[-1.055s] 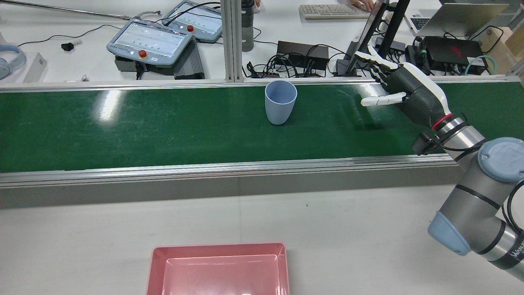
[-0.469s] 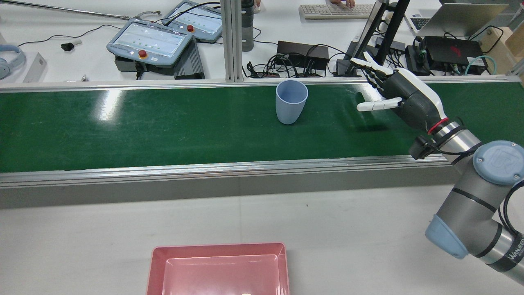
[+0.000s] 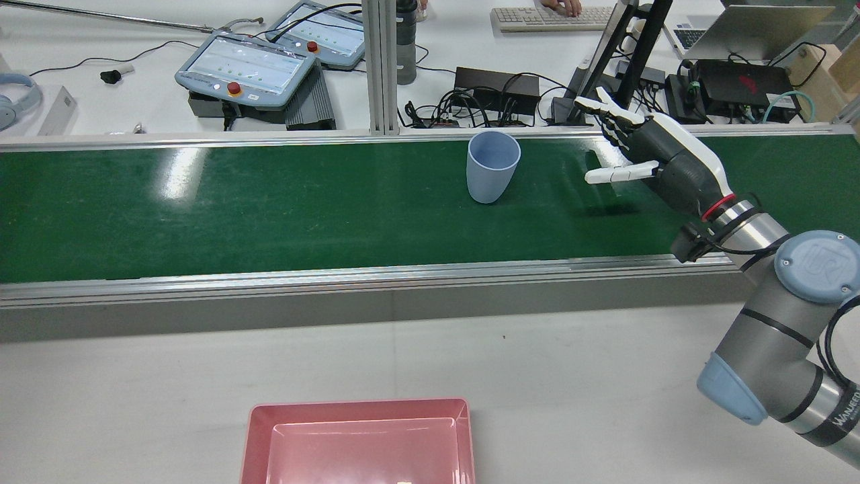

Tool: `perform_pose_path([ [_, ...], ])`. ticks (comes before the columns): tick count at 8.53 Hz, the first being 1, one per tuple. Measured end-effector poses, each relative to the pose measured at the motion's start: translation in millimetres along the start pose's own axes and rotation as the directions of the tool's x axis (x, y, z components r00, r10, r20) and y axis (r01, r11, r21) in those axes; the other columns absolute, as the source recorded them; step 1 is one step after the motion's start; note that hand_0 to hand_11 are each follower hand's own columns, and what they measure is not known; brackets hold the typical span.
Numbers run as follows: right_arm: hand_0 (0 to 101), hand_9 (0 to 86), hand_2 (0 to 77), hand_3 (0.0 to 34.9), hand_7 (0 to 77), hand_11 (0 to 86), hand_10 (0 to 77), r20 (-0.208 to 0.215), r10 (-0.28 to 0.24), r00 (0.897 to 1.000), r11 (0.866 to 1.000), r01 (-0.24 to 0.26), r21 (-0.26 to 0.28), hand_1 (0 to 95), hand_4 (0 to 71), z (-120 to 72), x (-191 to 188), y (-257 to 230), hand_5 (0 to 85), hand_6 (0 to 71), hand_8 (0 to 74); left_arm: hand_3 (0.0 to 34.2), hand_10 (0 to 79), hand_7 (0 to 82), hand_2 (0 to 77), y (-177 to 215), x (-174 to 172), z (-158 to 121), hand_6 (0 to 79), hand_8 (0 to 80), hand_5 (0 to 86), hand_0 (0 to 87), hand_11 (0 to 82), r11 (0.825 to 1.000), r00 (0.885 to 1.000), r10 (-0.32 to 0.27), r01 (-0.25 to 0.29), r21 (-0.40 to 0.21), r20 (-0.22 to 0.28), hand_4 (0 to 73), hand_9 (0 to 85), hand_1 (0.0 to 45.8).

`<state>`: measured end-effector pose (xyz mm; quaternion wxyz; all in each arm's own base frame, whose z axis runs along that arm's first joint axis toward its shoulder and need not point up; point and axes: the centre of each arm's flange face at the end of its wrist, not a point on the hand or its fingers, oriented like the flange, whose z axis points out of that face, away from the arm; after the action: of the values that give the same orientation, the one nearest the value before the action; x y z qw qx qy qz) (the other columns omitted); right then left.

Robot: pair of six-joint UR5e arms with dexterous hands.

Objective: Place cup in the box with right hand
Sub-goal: 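Hold the open right hand in the cup's path on the belt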

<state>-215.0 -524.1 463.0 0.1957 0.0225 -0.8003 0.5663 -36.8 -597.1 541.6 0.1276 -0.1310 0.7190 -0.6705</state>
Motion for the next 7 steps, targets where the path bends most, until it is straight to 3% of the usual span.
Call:
perform_pose_path([
  [7,52,0.5,7.6,10.9,1.1,1.1,0.0,-0.008,-0.001,1.0,1.0,0.001,-0.002,23.5,0.0,0.7,6.2,2.2,6.0,0.5,0.5,0.0,0.0,0.0,0.5,-0.2,0.1,0.2,0.0,0.0,0.0,0.0,0.0,1.0,1.0,0.0,0.0,0.0,0.0,0.0,0.0,0.5],
])
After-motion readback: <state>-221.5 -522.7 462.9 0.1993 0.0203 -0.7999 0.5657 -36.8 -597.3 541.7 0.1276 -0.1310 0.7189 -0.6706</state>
